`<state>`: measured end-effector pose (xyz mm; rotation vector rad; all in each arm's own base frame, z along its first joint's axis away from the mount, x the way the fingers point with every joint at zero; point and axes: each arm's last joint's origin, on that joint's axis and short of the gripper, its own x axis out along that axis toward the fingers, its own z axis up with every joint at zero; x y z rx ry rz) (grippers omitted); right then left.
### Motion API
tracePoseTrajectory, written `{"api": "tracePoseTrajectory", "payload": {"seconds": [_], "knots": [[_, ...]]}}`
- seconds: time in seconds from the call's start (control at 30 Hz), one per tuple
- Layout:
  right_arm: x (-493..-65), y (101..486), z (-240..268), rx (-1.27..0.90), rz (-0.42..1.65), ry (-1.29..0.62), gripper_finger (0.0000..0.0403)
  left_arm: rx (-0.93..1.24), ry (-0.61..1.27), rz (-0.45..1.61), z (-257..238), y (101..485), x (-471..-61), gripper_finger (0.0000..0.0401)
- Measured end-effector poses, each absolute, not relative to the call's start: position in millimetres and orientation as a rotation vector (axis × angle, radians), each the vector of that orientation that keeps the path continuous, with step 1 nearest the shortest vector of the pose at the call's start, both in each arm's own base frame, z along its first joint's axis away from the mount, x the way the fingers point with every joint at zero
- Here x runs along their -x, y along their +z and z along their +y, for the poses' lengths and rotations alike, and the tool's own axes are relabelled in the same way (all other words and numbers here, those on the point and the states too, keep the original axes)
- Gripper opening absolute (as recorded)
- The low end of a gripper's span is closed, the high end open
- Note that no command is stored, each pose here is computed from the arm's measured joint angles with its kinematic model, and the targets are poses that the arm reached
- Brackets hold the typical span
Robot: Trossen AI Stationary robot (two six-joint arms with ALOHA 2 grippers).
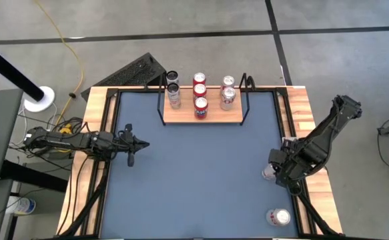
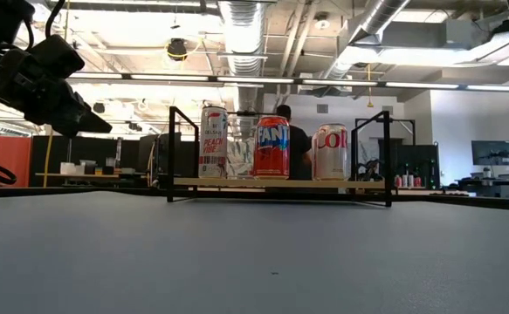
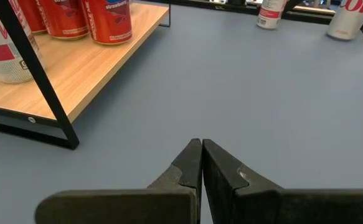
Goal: Place canned beverage on shelf
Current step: Put the white-pink soda can on the shelf aligned with the other white-pink soda cans
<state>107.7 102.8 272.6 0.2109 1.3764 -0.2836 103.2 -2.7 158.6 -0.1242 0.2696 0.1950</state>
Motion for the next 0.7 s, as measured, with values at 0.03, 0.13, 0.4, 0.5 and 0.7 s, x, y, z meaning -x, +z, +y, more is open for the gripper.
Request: {"api": "tracePoseTrajectory", "payload": {"seconds": [0.03,0.13,0.4,0.5,0.7], "knots": [[-107.7,272.6,102.8,-0.211,1.376,-0.284,0.0299,0.124,0.195,0.270,-2.7,158.6,-103.2,0.0000],[-107.4,271.0,102.7,-0.210,1.382,-0.285,0.0289,0.124,0.195,0.270,-2.7,158.6,-103.2,0.0000],[-106.2,266.7,102.1,-0.185,1.407,-0.270,0.0245,0.124,0.195,0.270,-2.7,158.6,-103.2,0.0000],[-107.8,266.8,100.4,-0.166,1.409,-0.256,0.0223,0.124,0.195,0.270,-2.7,158.6,-103.2,0.0000],[-116.2,273.0,95.2,-0.133,1.386,-0.228,0.0214,0.124,0.195,0.270,-2.7,158.5,-103.2,0.0000]]}}
